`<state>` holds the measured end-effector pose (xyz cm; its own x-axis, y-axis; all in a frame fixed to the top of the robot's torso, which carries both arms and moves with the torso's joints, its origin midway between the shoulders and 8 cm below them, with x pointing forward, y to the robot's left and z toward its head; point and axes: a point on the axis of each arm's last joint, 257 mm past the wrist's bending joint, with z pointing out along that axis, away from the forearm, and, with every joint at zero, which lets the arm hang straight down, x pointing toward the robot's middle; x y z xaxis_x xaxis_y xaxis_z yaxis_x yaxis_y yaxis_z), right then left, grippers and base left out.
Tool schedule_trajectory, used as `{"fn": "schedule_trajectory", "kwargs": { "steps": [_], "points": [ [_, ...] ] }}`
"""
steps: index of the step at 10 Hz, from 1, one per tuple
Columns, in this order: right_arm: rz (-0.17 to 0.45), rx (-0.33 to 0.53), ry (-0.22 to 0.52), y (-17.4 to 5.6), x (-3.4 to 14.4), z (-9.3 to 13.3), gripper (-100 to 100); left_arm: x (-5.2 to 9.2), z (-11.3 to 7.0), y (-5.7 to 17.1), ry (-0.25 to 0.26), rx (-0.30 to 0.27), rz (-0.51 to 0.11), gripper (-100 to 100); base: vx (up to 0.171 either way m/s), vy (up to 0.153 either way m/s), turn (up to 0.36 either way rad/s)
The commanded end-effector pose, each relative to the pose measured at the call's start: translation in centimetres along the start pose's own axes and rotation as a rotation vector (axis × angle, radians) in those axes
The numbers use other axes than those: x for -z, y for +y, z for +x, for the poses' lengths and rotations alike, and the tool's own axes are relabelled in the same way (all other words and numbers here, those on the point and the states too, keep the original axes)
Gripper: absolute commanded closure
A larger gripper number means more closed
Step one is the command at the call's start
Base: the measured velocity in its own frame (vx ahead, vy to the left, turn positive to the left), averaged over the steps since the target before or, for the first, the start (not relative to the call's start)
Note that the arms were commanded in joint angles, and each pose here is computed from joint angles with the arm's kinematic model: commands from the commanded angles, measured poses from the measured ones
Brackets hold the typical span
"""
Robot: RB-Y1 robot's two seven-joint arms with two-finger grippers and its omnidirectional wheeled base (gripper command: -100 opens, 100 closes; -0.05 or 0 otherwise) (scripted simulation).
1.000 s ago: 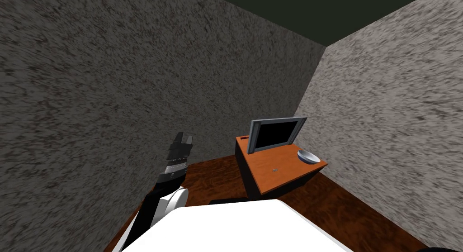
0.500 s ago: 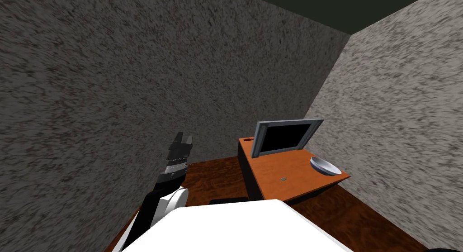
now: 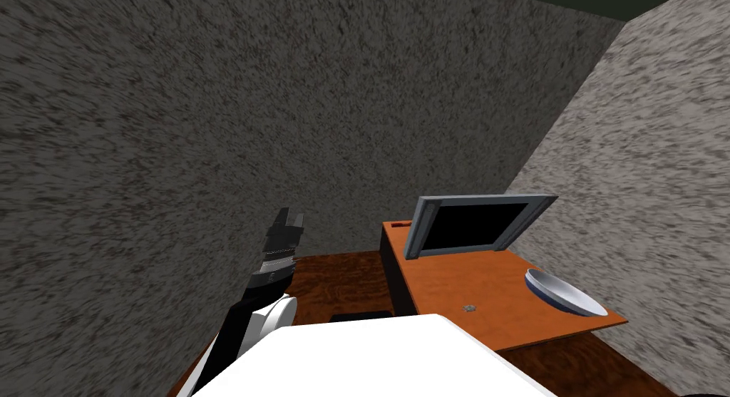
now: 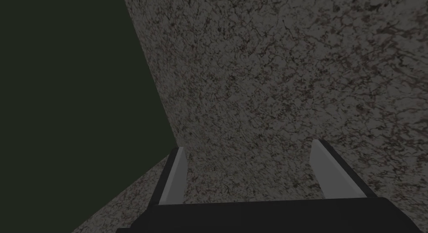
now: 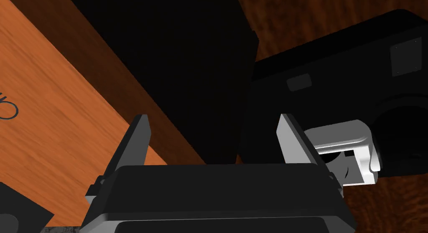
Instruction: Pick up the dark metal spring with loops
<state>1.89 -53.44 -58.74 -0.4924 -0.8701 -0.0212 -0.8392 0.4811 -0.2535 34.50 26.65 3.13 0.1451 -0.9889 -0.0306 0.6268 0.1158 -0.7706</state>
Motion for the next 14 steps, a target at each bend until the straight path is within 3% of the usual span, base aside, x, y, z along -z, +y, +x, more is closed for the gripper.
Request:
{"fn": "schedule_trajectory", "kwargs": {
  "steps": [1,2,3,5,7,8,11,13,14],
  "points": [
    [-0.010,0.085,0.039,-0.7,0.2,2.0,-100,0.0,0.0,0.0,0.000,0.000,0.000,0,0.106,-0.009,0.126],
    [-0.013,0.083,0.054,-0.5,0.3,2.7,-100,0.0,0.0,0.0,0.000,0.000,0.000,0,0.085,-0.013,0.097],
    [-0.022,0.149,0.086,-1.2,0.7,4.4,-100,0.0,0.0,0.0,0.000,0.000,0.000,0,0.105,-0.009,0.129],
    [-0.024,0.148,0.094,-1.1,0.8,4.8,-100,0.0,0.0,0.0,0.000,0.000,0.000,0,0.059,-0.008,0.036],
    [-0.046,0.257,0.157,-2.1,1.7,7.9,-100,0.0,0.0,0.0,0.000,0.000,0.000,0,0.092,-0.013,0.163],
    [-0.047,0.257,0.158,-2.1,1.7,8.0,-100,0.0,0.0,0.0,0.000,0.000,0.000,0,0.115,-0.044,0.078],
    [-0.092,0.396,0.207,-2.6,2.3,10.4,-100,0.0,0.0,0.0,0.000,0.000,0.000,0,0.146,-0.050,0.147],
    [-0.094,0.397,0.204,-2.5,2.3,10.3,-100,0.0,0.0,0.0,0.000,0.000,0.000,0,0.112,-0.037,0.083],
    [-0.095,0.400,0.204,-2.5,2.3,10.3,0,0.0,0.0,0.0,0.000,0.000,0.000,0,0.014,-0.005,0.000]
  ]
}}
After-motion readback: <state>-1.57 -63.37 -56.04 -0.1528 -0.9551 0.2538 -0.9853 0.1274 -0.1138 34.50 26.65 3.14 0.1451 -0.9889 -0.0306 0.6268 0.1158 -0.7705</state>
